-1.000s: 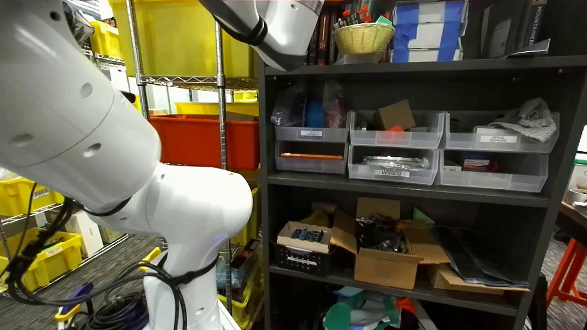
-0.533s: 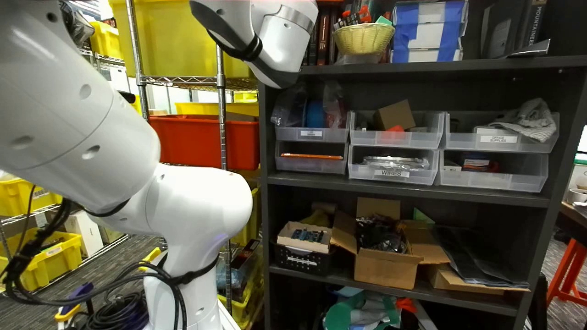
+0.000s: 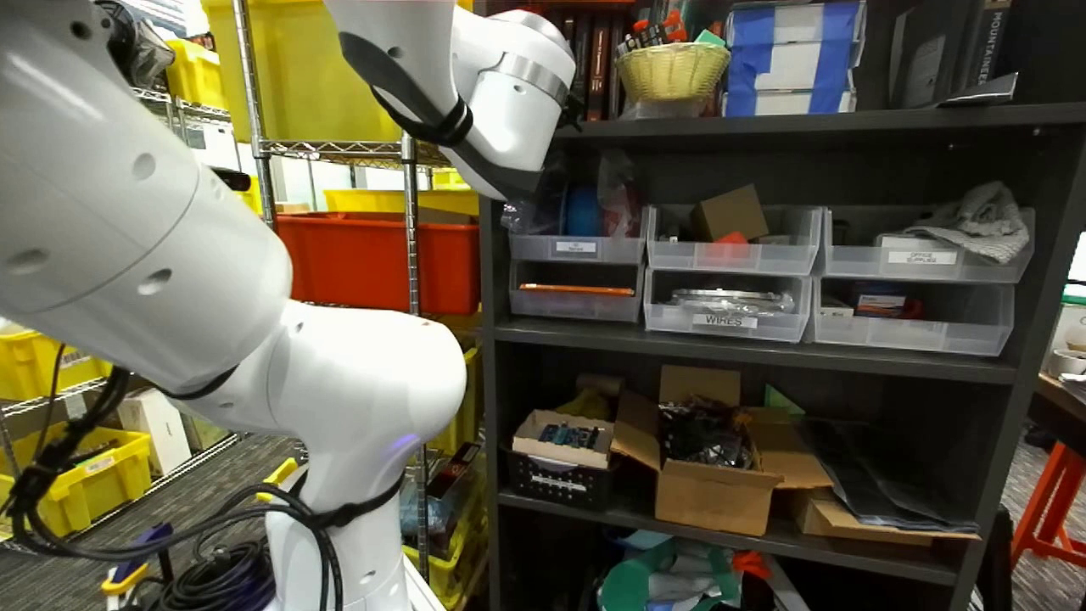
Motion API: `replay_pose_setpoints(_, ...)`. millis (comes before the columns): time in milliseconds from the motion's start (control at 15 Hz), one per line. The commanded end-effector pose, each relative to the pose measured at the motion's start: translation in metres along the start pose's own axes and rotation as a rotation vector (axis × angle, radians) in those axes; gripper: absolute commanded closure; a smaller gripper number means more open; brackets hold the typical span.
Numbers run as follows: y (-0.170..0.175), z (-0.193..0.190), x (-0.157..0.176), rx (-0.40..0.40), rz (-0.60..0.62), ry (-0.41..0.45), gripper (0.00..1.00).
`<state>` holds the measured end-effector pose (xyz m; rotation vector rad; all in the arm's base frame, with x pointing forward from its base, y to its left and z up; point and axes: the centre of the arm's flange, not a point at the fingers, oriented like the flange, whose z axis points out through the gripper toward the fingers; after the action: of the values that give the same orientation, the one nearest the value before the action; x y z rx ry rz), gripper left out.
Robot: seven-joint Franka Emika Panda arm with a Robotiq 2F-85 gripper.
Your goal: Pick the orange toy at the top shelf and place it in the basket next to it
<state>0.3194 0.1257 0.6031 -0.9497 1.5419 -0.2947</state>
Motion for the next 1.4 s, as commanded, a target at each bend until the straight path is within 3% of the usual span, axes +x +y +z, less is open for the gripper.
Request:
replay_pose_setpoints(0, -0.002, -0.013, 0.000, 0.012, -0.039, 0.091, 0.00)
replay_pose_setpoints(400, 0.006, 0.007, 0.028, 0.030, -0.007, 0.297, 0.00)
replay_pose_setpoints(1067, 0.005, 0.059, 0.090, 0.024, 0.250, 0.724, 0.00)
replay_pose_setpoints(1333, -0.014, 0.067, 0.114, 0.034, 0.361, 0.836, 0.00)
